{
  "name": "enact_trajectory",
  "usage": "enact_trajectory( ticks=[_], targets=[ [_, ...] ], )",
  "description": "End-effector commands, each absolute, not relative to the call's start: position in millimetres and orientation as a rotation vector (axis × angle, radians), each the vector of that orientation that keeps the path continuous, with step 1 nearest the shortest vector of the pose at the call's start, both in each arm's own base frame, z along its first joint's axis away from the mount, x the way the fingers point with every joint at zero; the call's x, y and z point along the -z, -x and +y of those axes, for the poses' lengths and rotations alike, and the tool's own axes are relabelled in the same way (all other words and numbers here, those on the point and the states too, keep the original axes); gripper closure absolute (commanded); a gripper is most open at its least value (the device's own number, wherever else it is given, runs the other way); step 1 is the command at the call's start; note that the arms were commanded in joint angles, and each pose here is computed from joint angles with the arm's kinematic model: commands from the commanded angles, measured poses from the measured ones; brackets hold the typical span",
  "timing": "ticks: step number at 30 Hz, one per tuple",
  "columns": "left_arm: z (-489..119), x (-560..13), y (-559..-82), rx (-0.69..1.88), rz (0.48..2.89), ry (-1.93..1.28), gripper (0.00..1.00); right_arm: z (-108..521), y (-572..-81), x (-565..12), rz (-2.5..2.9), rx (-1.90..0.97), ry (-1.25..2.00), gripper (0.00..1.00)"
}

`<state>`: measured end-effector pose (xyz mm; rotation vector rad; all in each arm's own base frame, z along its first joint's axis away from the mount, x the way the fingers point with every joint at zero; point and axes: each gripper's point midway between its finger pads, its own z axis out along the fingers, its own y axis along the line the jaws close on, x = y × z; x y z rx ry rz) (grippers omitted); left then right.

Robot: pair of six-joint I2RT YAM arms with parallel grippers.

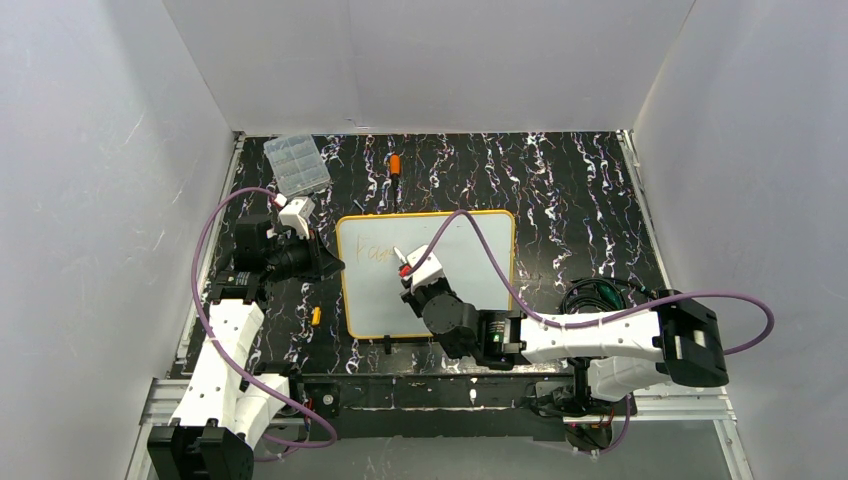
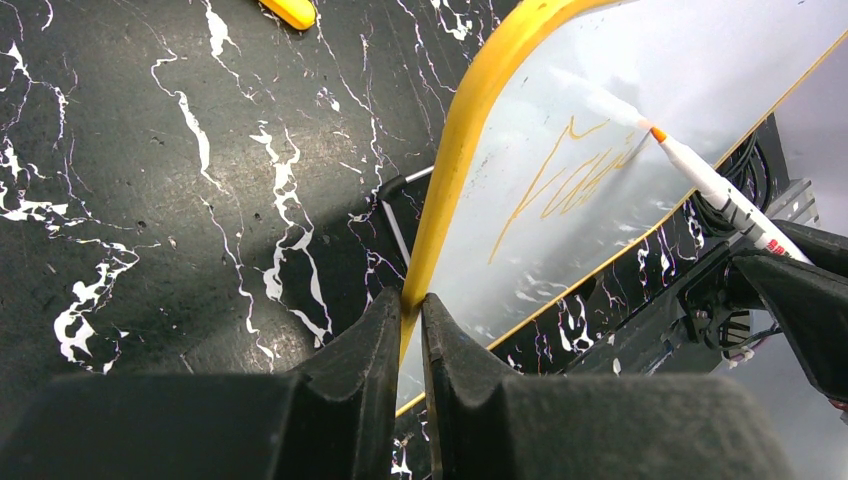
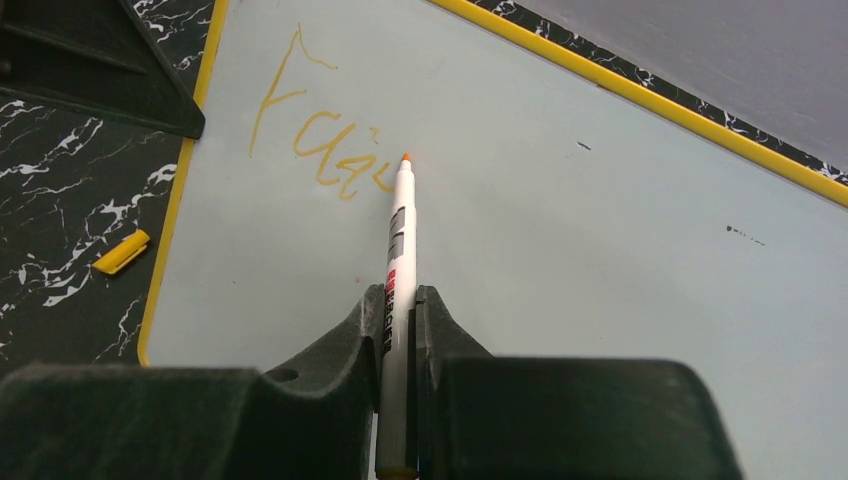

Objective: Write a sentence on the whiteboard

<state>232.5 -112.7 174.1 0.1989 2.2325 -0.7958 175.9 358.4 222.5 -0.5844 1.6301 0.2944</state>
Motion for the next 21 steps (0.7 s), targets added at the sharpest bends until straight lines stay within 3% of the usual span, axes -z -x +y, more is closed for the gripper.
enact_trajectory(
  ticks=[1,21],
  targets=[
    [-118,-183,-229,0.835,2.214,-0.223,0.89,360,-182,-245,1.616,-0.315,0.491,0.99],
    [-118,-183,-229,0.834,2.214,-0.222,0.9,352,-160,-201,1.731,-0.358,0.535,0.99]
  ],
)
